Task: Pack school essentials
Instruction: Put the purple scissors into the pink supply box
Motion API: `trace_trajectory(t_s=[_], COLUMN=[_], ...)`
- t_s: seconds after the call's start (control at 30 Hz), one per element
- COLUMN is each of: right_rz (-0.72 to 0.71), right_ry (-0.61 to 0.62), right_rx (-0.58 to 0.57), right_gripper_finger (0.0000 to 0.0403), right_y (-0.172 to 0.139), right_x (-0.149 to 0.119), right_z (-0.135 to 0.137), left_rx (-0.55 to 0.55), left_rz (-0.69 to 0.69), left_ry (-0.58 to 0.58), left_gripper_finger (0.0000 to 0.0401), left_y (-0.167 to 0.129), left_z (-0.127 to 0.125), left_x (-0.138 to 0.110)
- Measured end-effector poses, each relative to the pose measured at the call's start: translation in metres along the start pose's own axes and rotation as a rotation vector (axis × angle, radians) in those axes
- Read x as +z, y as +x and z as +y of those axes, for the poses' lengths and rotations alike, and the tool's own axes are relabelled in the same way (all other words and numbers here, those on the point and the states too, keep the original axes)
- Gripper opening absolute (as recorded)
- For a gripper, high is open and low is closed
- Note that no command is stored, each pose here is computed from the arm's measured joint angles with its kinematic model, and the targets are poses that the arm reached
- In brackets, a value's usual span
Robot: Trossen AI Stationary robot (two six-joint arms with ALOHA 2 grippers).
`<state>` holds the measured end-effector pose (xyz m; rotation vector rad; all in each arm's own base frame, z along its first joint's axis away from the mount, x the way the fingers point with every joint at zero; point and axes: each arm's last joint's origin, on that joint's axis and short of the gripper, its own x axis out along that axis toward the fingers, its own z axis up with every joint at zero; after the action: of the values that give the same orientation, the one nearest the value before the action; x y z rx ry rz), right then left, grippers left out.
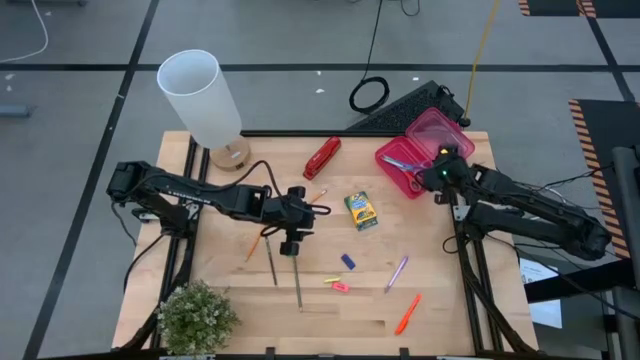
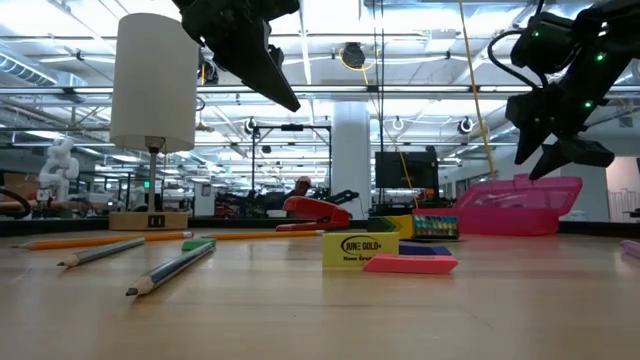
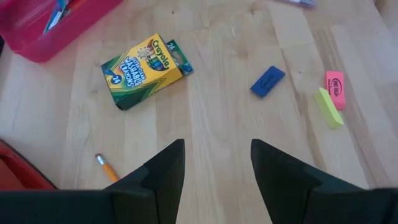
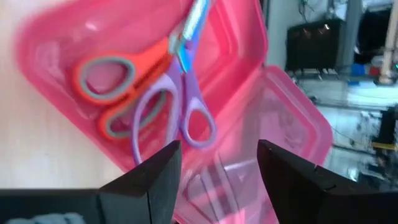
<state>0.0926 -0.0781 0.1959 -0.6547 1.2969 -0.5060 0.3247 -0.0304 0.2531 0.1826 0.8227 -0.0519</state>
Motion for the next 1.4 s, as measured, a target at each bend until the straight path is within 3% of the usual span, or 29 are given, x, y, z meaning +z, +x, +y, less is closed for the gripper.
trace_trajectory(t_s=[0.37, 0.57, 0.73, 0.87, 1.0, 1.13, 1.4], right_rz=[-0.101, -0.205, -0.233, -0.150, -0.002, 0.162, 0.338], right_ry=[0.121, 0.203, 0.369, 0.494, 0.604, 0.718, 0.834], right_rx=[-0.034, -0.172, -0.135, -0.072, 0.043, 0.148, 0.141], right_gripper_finger=[0.0203, 0.0172, 0.0118, 0.0076, 0.0032, 0.0004, 0.0003], right_y=[-0.004, -0.017, -0.013, 0.003, 0.027, 0.044, 0.058], right_x=[0.009, 0.045, 0.083, 0.109, 0.117, 0.108, 0.084], right_z=[-0.002, -0.016, -0.033, -0.041, -0.050, -0.051, -0.051], left_rx=[0.001, 0.013, 0.030, 0.039, 0.040, 0.033, 0.017], left_rz=[-0.001, -0.017, -0.018, -0.016, -0.016, -0.017, -0.025], left_ry=[0.008, 0.018, 0.004, -0.008, -0.013, -0.009, 0.013], left_gripper_finger=[0.0186, 0.0186, 0.0186, 0.0186, 0.0186, 0.0186, 0.0186], left_y=[0.000, 0.000, 0.001, 0.001, 0.001, 0.001, 0.000], left_z=[0.001, 0.003, 0.010, 0.014, 0.014, 0.011, 0.003], left_x=[0.000, 0.001, 0.001, 0.000, 0.000, 0.001, 0.002])
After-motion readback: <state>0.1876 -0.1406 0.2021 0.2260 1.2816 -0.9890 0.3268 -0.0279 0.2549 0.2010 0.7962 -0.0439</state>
